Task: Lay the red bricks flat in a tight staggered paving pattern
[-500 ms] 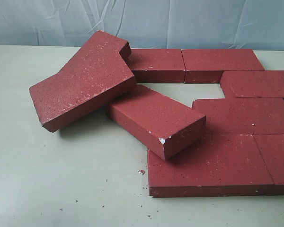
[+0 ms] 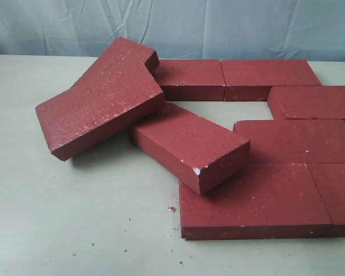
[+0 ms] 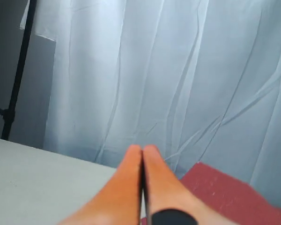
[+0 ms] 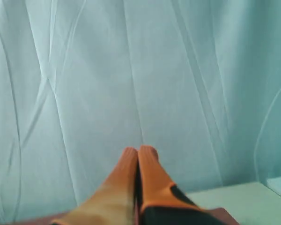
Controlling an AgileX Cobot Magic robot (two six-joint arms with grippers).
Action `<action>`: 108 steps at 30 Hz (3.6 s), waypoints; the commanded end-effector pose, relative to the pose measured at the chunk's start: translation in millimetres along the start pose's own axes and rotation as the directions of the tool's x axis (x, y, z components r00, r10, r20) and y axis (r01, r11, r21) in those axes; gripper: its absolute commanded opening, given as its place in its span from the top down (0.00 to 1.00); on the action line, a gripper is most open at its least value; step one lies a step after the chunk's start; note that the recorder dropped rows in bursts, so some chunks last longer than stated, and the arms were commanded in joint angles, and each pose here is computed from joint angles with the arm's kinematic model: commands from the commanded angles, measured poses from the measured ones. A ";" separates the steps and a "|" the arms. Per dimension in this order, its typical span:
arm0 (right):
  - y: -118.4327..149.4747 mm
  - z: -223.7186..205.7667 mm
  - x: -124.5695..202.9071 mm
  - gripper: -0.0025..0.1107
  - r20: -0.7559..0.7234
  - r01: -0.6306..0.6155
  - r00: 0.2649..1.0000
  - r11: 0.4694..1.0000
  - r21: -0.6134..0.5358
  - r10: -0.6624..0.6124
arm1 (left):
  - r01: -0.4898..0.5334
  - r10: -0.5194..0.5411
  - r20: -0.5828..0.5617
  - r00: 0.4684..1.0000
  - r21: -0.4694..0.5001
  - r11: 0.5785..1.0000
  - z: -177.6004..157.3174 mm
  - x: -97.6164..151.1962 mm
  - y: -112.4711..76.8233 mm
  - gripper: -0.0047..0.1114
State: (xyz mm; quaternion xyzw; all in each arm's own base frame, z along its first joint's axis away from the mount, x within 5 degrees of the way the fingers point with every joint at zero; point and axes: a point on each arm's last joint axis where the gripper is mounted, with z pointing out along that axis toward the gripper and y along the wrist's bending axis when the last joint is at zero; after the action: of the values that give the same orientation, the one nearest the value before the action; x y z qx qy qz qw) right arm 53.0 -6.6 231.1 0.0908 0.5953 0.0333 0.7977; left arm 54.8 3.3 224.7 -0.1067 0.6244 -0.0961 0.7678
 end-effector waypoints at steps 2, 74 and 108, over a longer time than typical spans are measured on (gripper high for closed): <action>0.7 -3.5 -22.2 0.98 0.243 -0.210 0.945 0.976 -0.064 0.219 | 0.069 -0.070 0.178 0.982 0.012 0.998 -1.9 -14.9 0.5 0.96; 146.6 167.9 104.3 0.98 -0.579 -0.238 -0.020 0.566 -0.789 -0.815 | -0.145 0.743 -0.619 0.253 0.735 0.662 195.0 50.5 -128.6 0.96; 157.3 222.8 144.8 0.98 -0.458 -0.014 0.045 0.458 -0.889 -0.888 | 0.000 0.791 -0.572 0.215 0.810 0.586 220.7 126.5 -162.0 0.96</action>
State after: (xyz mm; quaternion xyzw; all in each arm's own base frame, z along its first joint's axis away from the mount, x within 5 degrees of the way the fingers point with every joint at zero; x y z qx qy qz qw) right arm 306.8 146.1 185.0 -0.4763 0.8645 0.0276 0.1581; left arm 287.4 -173.4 200.5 0.4343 0.8594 -0.1384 0.2315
